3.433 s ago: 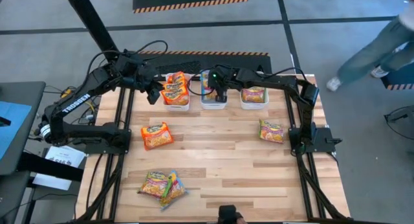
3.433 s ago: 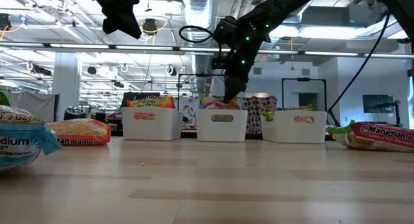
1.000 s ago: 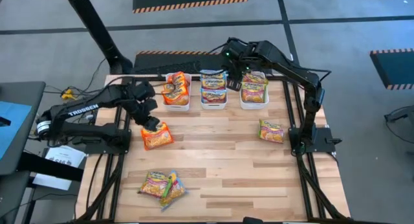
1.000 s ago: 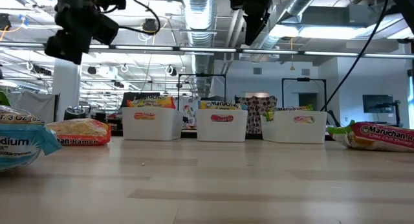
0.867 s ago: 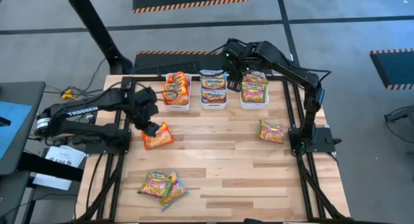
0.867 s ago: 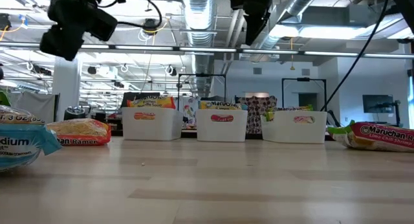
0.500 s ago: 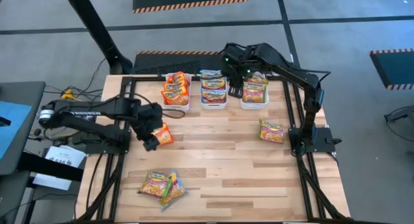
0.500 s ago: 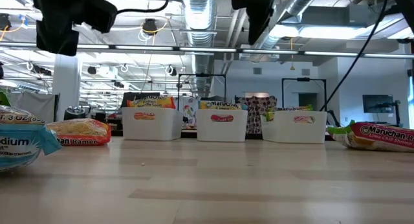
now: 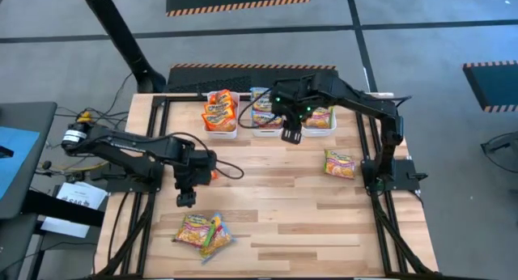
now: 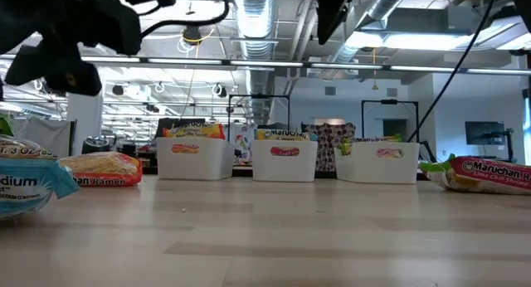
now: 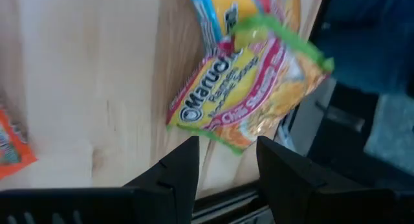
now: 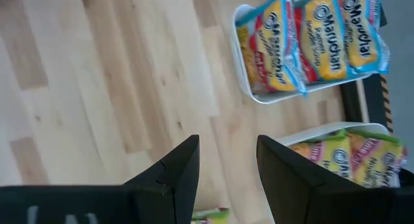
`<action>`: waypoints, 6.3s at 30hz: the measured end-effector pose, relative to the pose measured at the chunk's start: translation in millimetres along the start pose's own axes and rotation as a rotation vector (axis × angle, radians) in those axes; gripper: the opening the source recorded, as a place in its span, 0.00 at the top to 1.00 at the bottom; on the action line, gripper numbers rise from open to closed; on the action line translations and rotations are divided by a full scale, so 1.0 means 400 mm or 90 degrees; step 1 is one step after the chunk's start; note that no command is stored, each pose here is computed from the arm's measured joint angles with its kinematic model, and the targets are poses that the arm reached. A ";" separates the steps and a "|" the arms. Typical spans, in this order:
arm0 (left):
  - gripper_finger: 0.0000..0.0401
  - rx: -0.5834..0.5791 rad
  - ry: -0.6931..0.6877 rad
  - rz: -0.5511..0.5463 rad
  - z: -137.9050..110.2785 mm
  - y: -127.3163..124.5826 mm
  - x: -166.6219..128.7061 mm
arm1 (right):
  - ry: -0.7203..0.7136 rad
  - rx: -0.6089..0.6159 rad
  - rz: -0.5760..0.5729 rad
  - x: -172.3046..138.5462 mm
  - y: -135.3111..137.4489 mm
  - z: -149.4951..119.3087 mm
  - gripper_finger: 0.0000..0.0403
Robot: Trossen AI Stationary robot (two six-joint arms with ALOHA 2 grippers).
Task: Sort Maruchan noodles
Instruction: Put the green noodle pack into the right white bin
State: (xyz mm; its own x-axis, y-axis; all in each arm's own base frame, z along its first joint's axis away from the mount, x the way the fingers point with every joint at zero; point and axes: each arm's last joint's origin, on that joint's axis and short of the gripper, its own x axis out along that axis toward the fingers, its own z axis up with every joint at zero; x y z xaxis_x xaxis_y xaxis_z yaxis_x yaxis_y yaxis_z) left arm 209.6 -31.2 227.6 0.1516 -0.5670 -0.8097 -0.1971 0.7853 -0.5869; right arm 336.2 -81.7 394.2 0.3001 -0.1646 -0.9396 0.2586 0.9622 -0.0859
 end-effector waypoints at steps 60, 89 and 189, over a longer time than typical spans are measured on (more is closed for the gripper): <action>0.87 0.170 0.087 -0.048 0.006 0.034 0.299 | -0.095 0.194 0.059 -0.036 0.249 0.001 0.57; 1.00 0.224 -0.091 -0.076 -0.021 -0.032 0.140 | -0.081 0.192 0.099 -0.037 0.257 0.000 0.65; 0.59 0.273 -0.112 -0.015 0.010 0.019 0.131 | -0.053 0.160 0.534 0.258 0.654 0.102 0.59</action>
State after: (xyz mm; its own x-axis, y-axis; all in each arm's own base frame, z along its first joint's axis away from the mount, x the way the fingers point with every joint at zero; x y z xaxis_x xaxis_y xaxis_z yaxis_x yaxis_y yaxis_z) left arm 219.7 -53.8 180.6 0.3199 -0.5638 -0.7615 0.2213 0.8259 -0.5185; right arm 472.5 144.3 288.3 0.5447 0.5503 -0.6328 0.1147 0.6986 0.7063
